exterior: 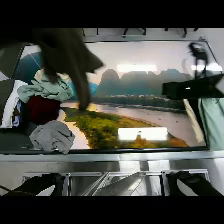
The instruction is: Fold the shirts.
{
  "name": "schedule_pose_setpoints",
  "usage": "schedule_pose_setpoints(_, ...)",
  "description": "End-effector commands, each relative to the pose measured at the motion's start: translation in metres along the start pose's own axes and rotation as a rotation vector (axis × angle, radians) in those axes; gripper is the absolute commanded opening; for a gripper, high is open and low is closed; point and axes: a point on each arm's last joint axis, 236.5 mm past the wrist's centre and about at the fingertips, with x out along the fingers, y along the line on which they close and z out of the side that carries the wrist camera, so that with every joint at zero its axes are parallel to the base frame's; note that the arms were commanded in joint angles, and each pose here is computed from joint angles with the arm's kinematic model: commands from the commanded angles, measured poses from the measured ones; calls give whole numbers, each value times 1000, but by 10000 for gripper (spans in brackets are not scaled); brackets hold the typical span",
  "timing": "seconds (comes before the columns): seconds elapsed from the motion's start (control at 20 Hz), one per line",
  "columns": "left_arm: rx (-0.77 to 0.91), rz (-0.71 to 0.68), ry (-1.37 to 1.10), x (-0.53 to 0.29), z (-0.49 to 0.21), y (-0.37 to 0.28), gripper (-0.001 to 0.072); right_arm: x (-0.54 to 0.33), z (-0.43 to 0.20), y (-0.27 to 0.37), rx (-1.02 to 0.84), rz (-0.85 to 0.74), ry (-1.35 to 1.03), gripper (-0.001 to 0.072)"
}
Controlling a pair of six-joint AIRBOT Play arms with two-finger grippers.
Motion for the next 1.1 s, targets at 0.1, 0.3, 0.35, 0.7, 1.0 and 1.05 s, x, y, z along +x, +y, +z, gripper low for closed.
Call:
schedule_pose_setpoints(0.1, 61, -163, 349, 108, -154, -102, 23, -59, 7, -52, 28, -107, -126, 23)
schedule_pose_setpoints(0.3, 108, -122, 574, 148, -258, -88, 23, -46, 6, -60, 49, -117, -89, 23)
schedule_pose_setpoints(0.35, 141, -104, 619, 151, -277, -71, 24, -40, 3, -63, 54, -118, -63, 23)
schedule_pose_setpoints(0.7, 90, 120, 818, 128, -361, 70, 24, 21, -37, -74, 122, -83, 226, 23)
schedule_pose_setpoints(1.0, -173, -101, 843, 77, -411, 66, 24, 44, -24, -44, 158, 72, 175, 23)
schedule_pose_setpoints(1.05, -203, -138, 846, 70, -416, 59, 24, 48, -27, -44, 168, 80, 192, 23)
